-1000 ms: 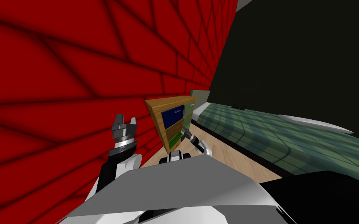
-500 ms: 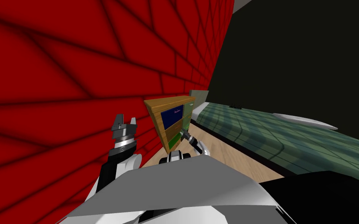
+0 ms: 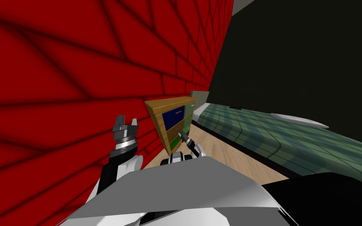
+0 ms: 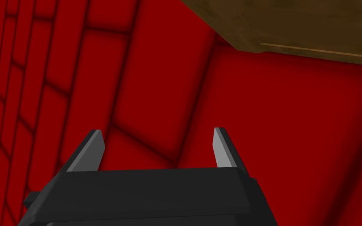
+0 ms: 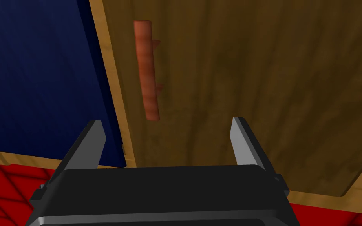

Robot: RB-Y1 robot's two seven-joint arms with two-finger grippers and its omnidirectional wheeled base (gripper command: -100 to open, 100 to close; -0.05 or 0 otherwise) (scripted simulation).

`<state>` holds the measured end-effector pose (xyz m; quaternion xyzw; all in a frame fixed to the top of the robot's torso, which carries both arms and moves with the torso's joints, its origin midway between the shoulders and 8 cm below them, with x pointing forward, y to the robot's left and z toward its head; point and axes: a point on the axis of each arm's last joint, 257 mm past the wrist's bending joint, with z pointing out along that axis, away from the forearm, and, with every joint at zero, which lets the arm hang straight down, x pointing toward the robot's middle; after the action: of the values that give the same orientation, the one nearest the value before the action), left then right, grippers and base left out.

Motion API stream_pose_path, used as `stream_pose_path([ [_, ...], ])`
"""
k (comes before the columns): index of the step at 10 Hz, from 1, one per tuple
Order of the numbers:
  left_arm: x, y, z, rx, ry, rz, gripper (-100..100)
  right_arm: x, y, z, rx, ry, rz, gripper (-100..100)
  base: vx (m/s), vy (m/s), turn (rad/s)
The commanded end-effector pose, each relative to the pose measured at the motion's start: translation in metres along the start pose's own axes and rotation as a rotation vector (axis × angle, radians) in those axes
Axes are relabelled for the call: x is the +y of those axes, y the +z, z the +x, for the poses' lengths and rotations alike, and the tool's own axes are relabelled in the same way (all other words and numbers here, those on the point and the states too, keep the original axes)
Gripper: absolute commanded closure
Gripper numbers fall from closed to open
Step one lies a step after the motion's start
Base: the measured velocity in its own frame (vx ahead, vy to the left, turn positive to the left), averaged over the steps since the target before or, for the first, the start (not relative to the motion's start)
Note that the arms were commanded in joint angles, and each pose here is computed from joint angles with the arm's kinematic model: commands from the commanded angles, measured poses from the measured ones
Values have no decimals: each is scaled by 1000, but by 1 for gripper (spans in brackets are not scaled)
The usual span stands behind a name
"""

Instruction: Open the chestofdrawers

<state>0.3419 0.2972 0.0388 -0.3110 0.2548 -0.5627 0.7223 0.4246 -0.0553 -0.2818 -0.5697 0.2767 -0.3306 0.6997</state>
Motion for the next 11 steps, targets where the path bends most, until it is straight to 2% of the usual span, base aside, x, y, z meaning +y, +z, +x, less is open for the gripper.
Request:
stream_pose_path([
  [1,0,0,0,0,0,0,0,-6,10,6,4,0,1,-100,2,30,8],
  [2,0,0,0,0,0,0,0,-6,6,3,0,-3,3,-100,0,16,-1],
  [3,0,0,0,0,0,0,0,-6,7,4,2,-1,2,100,0,0,0],
  [9,0,0,0,0,0,0,0,-11,7,8,-8,0,2,100,-131,-94,-19],
  [10,0,0,0,0,0,0,0,-7,-1,17,-13,-24,-22,-100,-17,-8,-1],
  [11,0,0,0,0,0,0,0,-5,-7,24,-16,-40,-38,-100,5,16,-5],
])
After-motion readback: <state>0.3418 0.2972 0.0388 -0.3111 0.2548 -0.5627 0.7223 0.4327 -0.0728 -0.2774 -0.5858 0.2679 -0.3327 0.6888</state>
